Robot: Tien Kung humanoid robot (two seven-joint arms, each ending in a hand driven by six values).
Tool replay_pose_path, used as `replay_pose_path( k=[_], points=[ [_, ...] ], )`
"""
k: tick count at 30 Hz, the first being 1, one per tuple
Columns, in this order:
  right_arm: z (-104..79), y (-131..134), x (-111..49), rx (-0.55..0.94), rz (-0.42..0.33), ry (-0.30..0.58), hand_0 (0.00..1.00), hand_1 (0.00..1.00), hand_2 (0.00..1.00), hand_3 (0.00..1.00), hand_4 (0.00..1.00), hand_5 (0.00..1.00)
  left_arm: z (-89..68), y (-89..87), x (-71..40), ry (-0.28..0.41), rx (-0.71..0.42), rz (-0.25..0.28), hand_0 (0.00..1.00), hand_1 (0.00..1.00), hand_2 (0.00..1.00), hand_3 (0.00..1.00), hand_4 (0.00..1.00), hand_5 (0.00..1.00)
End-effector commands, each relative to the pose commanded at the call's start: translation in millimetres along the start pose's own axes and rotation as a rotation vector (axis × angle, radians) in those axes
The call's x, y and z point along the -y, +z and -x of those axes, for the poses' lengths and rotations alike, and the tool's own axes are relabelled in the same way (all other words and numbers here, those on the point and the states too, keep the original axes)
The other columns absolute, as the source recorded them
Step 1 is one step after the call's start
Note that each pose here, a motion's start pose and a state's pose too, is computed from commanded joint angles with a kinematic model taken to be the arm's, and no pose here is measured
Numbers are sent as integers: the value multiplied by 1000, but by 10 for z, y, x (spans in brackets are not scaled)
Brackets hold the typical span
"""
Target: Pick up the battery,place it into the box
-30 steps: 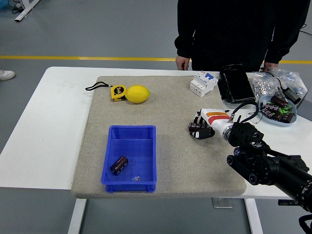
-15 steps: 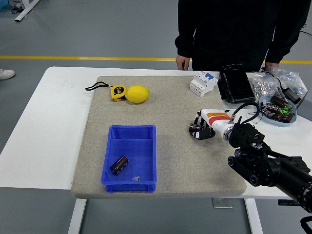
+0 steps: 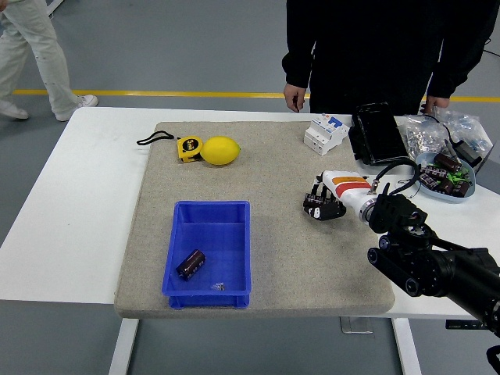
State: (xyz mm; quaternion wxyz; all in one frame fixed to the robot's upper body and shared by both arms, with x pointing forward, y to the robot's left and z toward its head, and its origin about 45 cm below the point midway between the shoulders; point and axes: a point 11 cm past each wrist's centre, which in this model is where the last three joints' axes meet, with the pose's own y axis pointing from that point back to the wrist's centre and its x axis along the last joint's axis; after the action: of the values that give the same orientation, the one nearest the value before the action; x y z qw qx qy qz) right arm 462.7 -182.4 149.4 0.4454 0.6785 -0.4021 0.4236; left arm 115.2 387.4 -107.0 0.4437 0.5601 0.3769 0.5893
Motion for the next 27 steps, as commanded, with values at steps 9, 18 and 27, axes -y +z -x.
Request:
replay_pose_path(
  k=[9,18,27],
  points=[
    [-192,-314,4,-28,-96,36,165,344,429,466,696,278,-36,-17,4,7,0,-4,722,686,672,584,633,541],
    [-389,-1016,-96,-68,-285,86,165,344,429,467,692,273,-69,-53,10,15,-8,-12,722,686,671,585,633,541],
    [-428,-1887,-419,-155,-545,89,197,345,434,473,704,270,-117,-53,11,23,-8,-14,722,685,669,585,633,541]
  ],
)
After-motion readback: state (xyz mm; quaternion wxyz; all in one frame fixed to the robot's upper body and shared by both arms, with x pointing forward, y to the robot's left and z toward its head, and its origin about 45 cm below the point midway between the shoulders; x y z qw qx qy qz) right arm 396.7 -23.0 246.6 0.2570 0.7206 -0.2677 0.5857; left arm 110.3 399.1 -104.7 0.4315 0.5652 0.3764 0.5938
